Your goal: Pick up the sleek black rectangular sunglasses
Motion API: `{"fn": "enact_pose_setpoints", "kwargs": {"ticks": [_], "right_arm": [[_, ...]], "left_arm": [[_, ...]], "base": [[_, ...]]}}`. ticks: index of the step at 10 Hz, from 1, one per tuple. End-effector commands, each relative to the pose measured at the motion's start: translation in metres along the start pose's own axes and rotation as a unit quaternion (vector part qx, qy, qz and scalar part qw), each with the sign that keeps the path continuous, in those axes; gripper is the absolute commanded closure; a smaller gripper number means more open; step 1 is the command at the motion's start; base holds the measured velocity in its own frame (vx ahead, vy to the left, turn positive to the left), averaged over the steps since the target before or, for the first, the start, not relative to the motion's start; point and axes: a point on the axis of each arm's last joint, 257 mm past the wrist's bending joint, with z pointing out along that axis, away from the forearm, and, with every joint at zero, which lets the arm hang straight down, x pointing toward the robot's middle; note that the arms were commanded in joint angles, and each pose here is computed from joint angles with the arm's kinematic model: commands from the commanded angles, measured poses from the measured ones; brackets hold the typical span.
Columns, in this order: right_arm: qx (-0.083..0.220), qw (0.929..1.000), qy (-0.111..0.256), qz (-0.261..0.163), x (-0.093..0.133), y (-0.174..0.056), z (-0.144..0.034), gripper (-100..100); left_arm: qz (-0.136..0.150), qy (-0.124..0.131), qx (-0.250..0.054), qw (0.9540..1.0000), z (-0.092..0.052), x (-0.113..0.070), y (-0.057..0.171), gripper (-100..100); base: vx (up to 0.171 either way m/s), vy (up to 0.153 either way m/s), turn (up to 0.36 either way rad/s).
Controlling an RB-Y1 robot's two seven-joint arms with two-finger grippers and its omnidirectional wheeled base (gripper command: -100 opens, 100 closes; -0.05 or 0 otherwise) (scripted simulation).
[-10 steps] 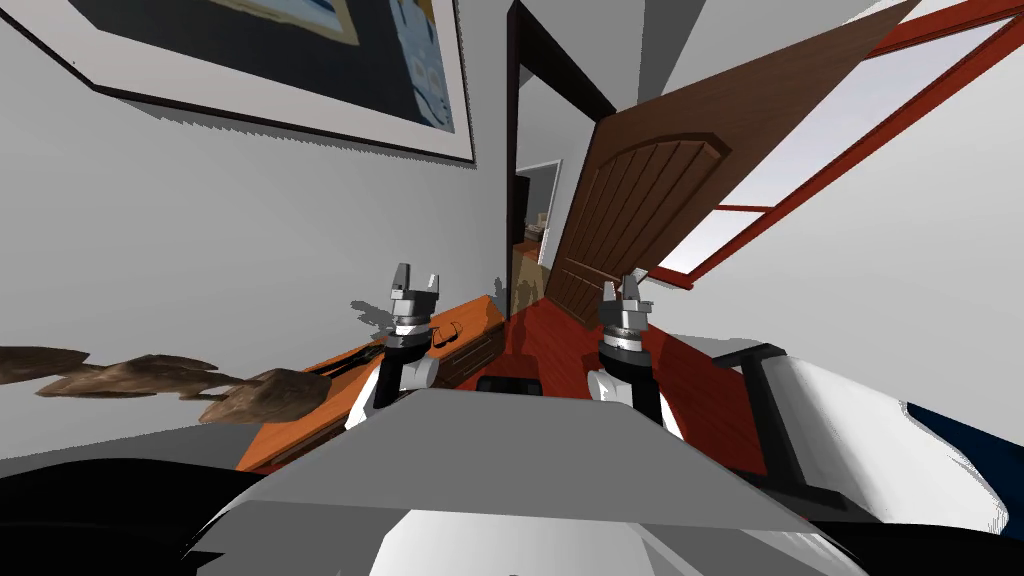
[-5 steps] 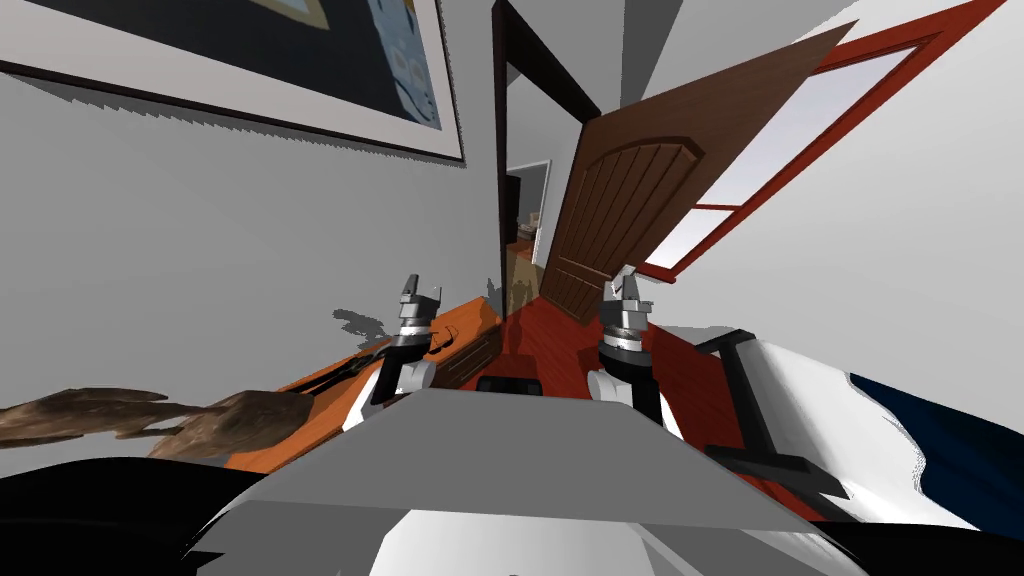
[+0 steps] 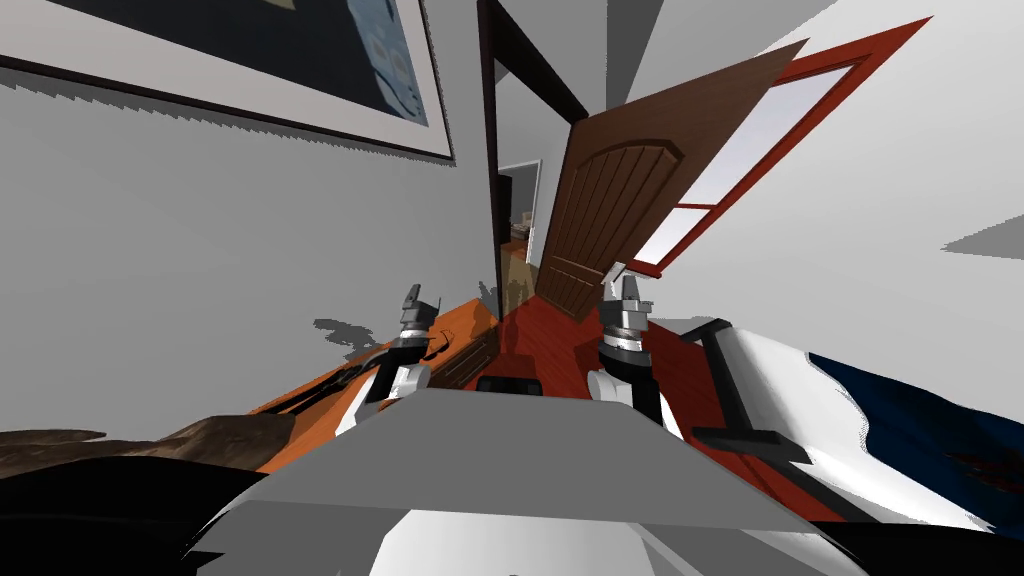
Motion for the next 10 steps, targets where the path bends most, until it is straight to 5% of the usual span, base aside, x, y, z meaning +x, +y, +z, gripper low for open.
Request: {"fn": "enact_pose_setpoints", "kwargs": {"ticks": [1, 4, 6, 8, 9, 10], "right_arm": [[0.0, 1.0, 0.0, 0.0, 0.0, 0.0, 0.0, 0], [0.0, 1.0, 0.0, 0.0, 0.0, 0.0, 0.0, 0], [0.0, 1.0, 0.0, 0.0, 0.0, 0.0, 0.0, 0], [0.0, 1.0, 0.0, 0.0, 0.0, 0.0, 0.0, 0], [0.0, 1.0, 0.0, 0.0, 0.0, 0.0, 0.0, 0], [0.0, 1.0, 0.0, 0.0, 0.0, 0.0, 0.0, 0]], "left_arm": [[-0.005, -0.008, -0.019, 0.9998, -0.001, -0.007, 0.012, -100], [-0.026, -0.039, -0.084, 0.9954, -0.013, -0.035, 0.054, -100], [-0.048, -0.071, -0.142, 0.9862, -0.031, -0.064, 0.091, -100], [-0.049, -0.074, -0.151, 0.9846, -0.033, -0.064, 0.096, -100], [-0.06, -0.091, -0.18, 0.9775, -0.044, -0.079, 0.115, -100], [-0.061, -0.092, -0.184, 0.9766, -0.045, -0.079, 0.117, -100]], "base": [[0.008, 0.016, -0.062], [0.013, 0.021, -0.138], [0.014, 0.03, -0.174], [0.008, 0.021, -0.03], [0.009, 0.007, -0.13], [0.007, 0.014, -0.095]]}}
